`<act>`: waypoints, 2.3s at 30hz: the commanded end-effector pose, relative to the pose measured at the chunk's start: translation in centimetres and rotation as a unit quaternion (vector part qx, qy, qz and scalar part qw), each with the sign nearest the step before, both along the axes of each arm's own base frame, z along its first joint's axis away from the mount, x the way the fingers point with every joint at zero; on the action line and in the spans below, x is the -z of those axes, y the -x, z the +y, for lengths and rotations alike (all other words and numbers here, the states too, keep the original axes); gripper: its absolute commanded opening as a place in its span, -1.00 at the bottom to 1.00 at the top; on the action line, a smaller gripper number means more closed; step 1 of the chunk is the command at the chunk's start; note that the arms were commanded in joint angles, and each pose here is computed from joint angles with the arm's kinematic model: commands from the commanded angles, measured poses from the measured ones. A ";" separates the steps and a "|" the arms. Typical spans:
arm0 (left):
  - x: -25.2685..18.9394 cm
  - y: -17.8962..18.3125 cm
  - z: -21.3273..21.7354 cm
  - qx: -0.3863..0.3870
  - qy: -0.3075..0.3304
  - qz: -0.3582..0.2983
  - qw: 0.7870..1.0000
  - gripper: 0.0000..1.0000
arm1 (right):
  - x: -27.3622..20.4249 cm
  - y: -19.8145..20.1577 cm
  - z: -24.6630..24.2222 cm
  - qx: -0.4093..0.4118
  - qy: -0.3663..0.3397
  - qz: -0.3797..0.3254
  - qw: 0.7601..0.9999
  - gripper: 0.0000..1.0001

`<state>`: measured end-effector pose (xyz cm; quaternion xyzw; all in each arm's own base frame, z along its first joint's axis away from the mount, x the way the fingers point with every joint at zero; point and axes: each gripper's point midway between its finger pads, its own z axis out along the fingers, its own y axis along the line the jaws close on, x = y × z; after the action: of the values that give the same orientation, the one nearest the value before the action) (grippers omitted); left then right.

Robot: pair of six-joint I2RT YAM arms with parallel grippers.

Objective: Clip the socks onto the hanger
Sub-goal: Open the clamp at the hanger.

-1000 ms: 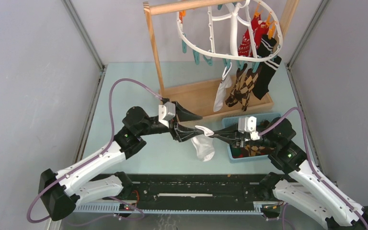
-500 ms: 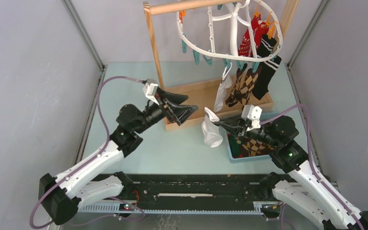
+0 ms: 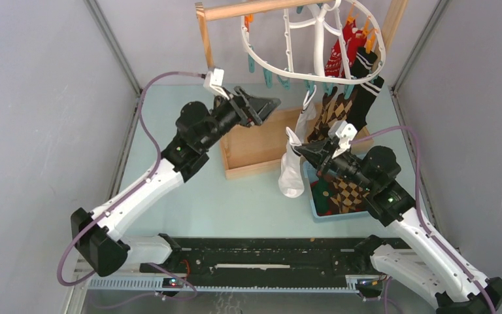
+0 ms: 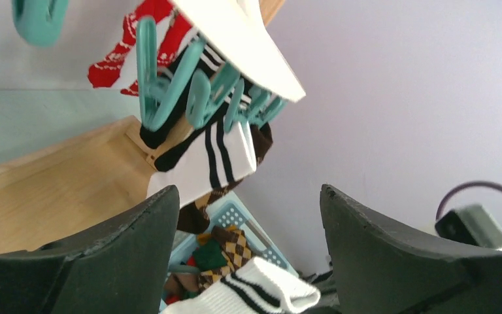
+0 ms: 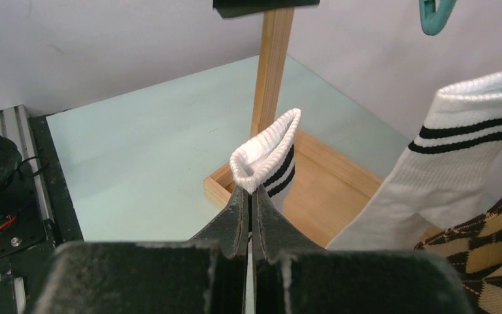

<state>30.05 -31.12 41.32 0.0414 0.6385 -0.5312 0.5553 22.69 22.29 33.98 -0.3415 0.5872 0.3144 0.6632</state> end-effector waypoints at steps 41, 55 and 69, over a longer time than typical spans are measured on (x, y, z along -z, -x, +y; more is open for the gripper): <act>-3.6 -6.5 -3.5 -0.198 -0.062 -0.012 0.978 0.19 | -3.6 -1.3 -0.7 0.030 -0.058 -0.005 0.998 -1.00; -2.4 -5.6 -3.1 -0.197 -0.073 -0.020 0.978 0.19 | -3.6 -1.4 -0.8 0.031 -0.058 -0.005 0.998 -1.00; -1.7 -6.8 -3.8 -0.212 -0.081 -0.022 0.974 0.13 | -3.8 -1.5 -0.8 0.032 -0.060 -0.009 0.998 -1.00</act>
<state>36.53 -34.97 41.66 -0.0278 0.6776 -0.3467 0.6481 24.22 21.86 34.47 -0.2947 0.6045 0.3247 0.6651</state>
